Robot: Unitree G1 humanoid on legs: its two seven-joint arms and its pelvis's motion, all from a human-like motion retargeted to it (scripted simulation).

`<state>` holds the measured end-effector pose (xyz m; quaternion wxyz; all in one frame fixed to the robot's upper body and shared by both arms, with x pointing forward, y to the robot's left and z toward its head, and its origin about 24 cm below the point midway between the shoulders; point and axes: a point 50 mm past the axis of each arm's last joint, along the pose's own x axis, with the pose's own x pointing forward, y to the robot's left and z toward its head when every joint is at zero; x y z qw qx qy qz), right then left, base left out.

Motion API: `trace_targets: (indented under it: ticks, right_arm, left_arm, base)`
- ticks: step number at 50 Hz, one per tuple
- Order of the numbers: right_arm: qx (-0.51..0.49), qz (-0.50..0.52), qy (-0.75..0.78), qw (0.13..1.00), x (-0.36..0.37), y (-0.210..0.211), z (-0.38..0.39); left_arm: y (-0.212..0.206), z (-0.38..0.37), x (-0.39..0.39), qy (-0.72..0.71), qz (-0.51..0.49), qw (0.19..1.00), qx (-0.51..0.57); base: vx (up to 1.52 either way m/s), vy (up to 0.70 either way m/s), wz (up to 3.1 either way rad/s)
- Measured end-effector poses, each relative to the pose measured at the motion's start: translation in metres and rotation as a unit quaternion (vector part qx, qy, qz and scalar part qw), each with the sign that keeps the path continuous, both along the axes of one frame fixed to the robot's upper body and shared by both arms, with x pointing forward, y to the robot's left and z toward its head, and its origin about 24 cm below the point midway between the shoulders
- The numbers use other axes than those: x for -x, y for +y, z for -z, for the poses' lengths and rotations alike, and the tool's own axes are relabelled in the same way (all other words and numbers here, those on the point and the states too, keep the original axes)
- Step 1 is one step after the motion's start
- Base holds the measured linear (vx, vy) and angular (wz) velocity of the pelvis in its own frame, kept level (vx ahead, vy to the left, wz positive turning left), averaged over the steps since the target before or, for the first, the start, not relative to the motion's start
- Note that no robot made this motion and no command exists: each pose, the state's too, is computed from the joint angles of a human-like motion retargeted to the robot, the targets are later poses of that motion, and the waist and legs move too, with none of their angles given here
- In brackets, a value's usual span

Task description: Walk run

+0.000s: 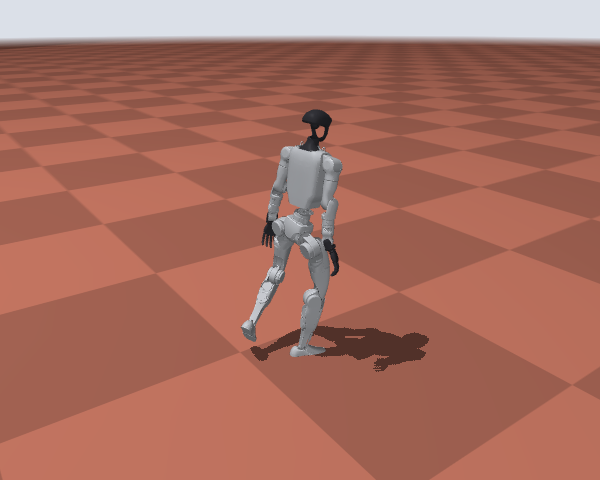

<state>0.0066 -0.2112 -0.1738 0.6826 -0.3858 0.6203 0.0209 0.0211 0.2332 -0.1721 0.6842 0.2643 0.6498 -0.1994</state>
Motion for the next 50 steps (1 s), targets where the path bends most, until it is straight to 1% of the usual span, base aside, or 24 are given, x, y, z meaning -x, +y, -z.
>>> trace_targets:
  ticks: [5, 8, 13, 18, 24, 30, 32, 35, 40, 45, 50]
  right_arm:
    - [0.037, -0.053, -0.056, 0.996, -0.042, -0.022, -0.008]
    - [0.04, -0.07, -0.082, 0.993, -0.068, -0.031, -0.013]
    - [0.043, -0.08, -0.127, 0.988, -0.108, -0.039, -0.024]
    - [0.031, -0.081, -0.16, 0.983, -0.123, -0.031, -0.027]
    - [0.003, -0.081, -0.127, 0.989, -0.094, -0.018, -0.015]
    - [0.053, -0.084, -0.065, 0.993, -0.044, -0.017, -0.008]
    - [0.043, -0.102, -0.047, 0.993, -0.036, -0.015, -0.006]
    - [0.016, -0.107, -0.024, 0.994, -0.025, -0.011, -0.004]
    - [0.004, -0.067, 0.024, 0.997, 0.003, -0.01, -0.002]
    - [-0.017, -0.039, 0.049, 0.998, 0.018, -0.004, 0.0]
    - [-0.024, -0.025, 0.07, 0.997, 0.032, -0.001, -0.001]
  left_arm:
    - [-0.007, 0.001, 0.035, 0.062, -0.073, 0.995, 0.015]
    - [-0.011, 0.001, 0.051, 0.087, -0.092, 0.992, 0.02]
    - [-0.018, 0.001, 0.063, 0.116, -0.086, 0.989, 0.021]
    - [-0.017, 0.001, 0.061, 0.138, -0.051, 0.989, 0.035]
    - [-0.013, 0.002, 0.04, 0.102, -0.039, 0.994, 0.025]
    - [-0.01, 0.002, 0.008, 0.051, -0.048, 0.997, 0.042]
    - [-0.002, 0.0, -0.007, 0.026, -0.046, 0.998, 0.038]
    - [0.018, -0.008, -0.037, -0.021, -0.026, 0.999, 0.004]
    - [0.033, -0.023, -0.09, -0.107, 0.014, 0.993, -0.036]
    - [0.046, -0.042, -0.131, -0.2, -0.024, 0.978, -0.052]
    - [0.044, -0.048, -0.146, -0.241, -0.045, 0.969, -0.043]
  base:
    - [0.49, -0.11, 0.08]
    - [0.67, -0.07, -0.25]
    - [0.64, 0.0, -0.42]
    - [0.67, 0.05, -0.42]
    - [0.87, 0.16, -0.7]
    - [0.74, 0.18, -0.44]
    - [0.67, 0.17, -0.65]
    - [0.67, 0.13, -0.15]
    - [0.51, 0.08, 0.36]
    - [0.67, 0.01, 0.43]
    - [0.7, -0.02, 0.49]
